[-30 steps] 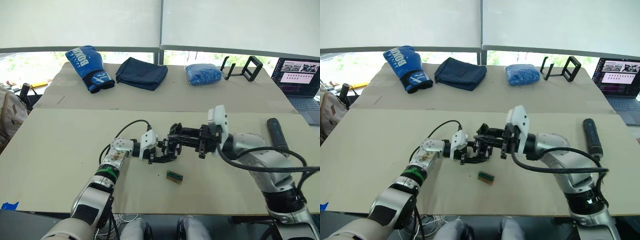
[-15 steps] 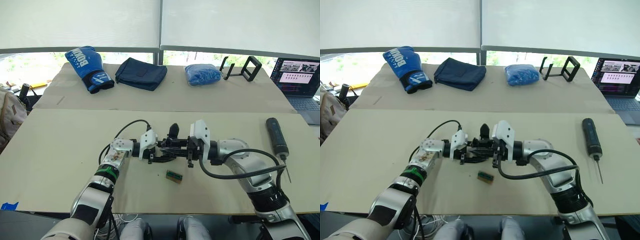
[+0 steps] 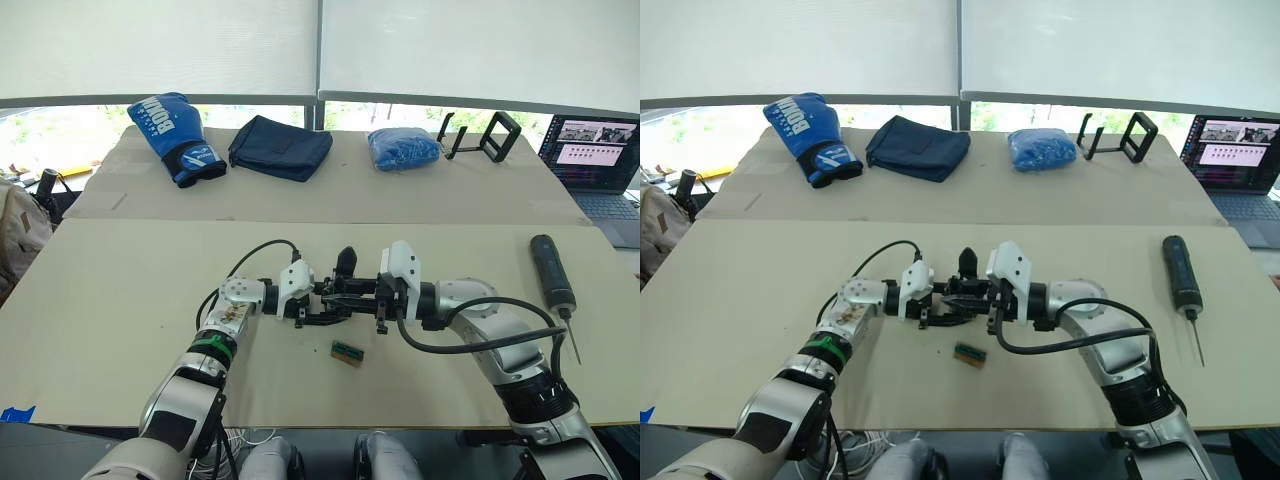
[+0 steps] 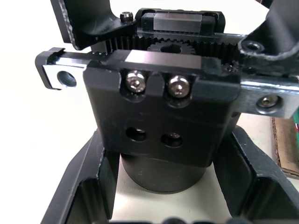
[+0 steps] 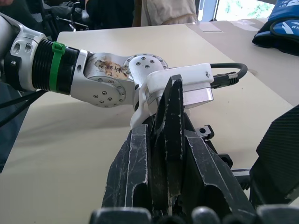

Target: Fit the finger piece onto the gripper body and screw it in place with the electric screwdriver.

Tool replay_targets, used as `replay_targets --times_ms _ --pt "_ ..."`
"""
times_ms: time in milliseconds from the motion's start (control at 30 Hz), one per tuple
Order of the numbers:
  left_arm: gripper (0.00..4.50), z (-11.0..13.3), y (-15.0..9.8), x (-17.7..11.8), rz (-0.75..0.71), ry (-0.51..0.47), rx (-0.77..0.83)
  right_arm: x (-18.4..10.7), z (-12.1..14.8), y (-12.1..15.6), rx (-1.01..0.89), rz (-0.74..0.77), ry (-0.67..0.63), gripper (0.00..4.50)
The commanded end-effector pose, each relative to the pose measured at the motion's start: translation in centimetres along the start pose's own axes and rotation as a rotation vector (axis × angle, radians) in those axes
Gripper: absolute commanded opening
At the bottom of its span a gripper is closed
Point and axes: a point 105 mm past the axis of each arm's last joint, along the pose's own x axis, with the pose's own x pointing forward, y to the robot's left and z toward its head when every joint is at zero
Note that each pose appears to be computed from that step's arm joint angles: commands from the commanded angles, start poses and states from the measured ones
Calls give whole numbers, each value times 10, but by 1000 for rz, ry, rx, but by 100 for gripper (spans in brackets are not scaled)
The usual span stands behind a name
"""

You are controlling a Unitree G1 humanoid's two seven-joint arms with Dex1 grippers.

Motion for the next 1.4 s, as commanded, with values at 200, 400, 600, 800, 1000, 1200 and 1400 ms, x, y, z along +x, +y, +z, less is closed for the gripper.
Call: replay_targets --times_ms 200,400,600,800,1000,1200,1400 --pt "232 -9 -6 0 -19 32 -21 -2 -3 -7 29 -31 7 43" --pt "232 -9 -7 0 -24 31 -27 -1 -8 -6 49 -25 30 43" --pt "232 -10 -9 0 -29 33 -30 -1 -12 -10 69 -39 45 43" --pt "232 -11 -10 1 -30 29 -38 -2 -18 -11 86 -38 73 43" --pt "232 -13 -13 0 -40 33 -42 -8 -25 -13 101 -29 115 43" --pt "232 -13 -13 -1 -37 38 -46 -8 -38 -11 144 18 156 43" --pt "232 -13 -14 1 -39 37 -49 -8 -53 -6 185 63 224 43"
